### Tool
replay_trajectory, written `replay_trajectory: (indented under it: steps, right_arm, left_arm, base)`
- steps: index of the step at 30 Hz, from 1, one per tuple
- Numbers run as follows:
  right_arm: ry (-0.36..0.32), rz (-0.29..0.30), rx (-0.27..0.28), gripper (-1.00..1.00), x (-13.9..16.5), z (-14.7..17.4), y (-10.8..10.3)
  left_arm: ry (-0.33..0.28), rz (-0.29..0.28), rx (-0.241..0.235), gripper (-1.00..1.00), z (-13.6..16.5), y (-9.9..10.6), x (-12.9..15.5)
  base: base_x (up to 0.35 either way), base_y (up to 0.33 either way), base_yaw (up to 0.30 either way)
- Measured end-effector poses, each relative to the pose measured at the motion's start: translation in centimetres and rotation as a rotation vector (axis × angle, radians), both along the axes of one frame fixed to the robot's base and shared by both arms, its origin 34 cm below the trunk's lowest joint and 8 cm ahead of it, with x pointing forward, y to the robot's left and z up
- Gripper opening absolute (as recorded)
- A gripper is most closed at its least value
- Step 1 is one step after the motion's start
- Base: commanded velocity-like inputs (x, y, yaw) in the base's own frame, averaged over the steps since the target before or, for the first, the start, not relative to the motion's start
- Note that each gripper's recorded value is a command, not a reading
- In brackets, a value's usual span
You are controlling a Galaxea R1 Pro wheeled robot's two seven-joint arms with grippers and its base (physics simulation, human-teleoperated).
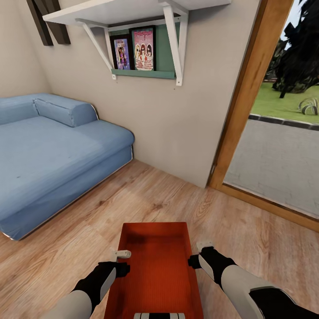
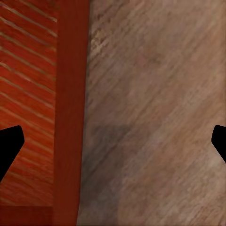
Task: Move the two storage containers from the living room to the garage. In the garage, place one container on the floor and stack the other container on top of it (either order is fine).
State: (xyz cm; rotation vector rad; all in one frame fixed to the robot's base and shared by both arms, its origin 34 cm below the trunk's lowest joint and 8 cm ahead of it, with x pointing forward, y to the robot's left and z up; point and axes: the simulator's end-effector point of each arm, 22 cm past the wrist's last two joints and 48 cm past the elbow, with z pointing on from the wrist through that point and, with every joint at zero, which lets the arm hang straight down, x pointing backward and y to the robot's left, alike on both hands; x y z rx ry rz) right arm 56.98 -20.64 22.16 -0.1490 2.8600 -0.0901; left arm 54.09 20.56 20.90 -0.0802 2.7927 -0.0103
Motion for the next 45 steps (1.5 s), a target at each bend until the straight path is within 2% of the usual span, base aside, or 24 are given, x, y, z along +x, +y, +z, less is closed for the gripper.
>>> replay_trajectory:
  steps: [45]
  right_arm:
    - [0.033, 0.001, 0.004, 1.00, -1.0, -1.7, 0.1]
  left_arm:
    - [0.032, 0.000, 0.000, 1.00, -1.5, 0.0, -1.0]
  base:
    - [0.000, 0.000, 0.000]
